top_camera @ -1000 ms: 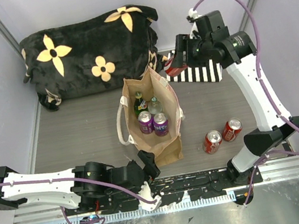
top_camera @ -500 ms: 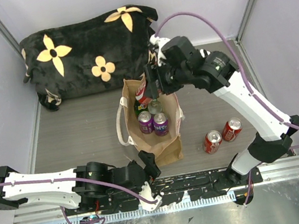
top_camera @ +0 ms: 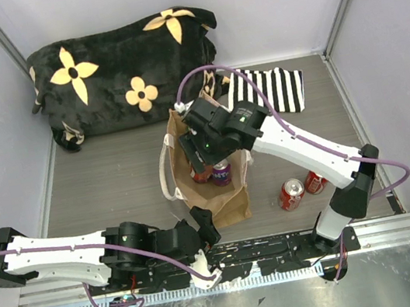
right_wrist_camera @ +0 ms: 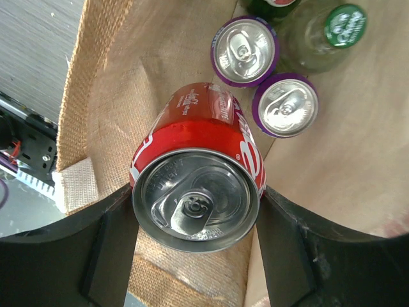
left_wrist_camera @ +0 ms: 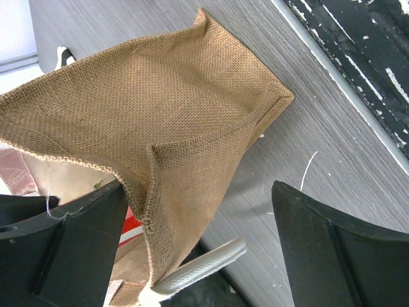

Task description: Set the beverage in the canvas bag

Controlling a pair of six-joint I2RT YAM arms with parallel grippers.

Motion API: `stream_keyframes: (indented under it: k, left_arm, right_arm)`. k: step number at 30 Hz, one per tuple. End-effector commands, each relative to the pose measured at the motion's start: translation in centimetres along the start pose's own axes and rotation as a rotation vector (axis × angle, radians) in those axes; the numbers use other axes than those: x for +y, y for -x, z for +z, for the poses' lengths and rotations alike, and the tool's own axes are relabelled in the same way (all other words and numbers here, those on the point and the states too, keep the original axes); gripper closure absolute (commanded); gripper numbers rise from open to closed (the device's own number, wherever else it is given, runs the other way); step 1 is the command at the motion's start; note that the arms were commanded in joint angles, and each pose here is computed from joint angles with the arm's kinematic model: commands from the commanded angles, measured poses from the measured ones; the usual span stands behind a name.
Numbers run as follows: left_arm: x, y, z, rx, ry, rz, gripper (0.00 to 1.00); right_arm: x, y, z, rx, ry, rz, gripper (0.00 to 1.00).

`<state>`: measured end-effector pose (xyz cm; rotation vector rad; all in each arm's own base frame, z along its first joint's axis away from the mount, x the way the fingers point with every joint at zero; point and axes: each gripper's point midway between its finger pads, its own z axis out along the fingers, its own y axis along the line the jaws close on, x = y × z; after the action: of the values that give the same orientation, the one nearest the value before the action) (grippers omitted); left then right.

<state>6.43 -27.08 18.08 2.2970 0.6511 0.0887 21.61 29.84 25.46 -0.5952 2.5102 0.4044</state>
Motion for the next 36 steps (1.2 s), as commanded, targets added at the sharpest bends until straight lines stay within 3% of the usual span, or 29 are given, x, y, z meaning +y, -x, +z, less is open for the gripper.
stream_keyframes:
  k: [1, 16, 36]
  left_arm:
    - [-0.5, -0.3, -0.3, 0.016, -0.032, 0.045, 0.02]
    - [0.1, -0.7, -1.0, 0.038, -0.021, 0.051, 0.02]
    - [-0.8, -1.1, -0.8, 0.048, -0.044, 0.046, 0.02]
  right_arm:
    - [1.8, 2.3, 0.2, -0.125, 0.039, 0.008, 0.99]
    - [0.7, -1.6, 6.6, -0.039, -0.052, -0.038, 0.99]
    - [0.3, -2.1, 11.7, -0.04, -0.099, -0.073, 0.99]
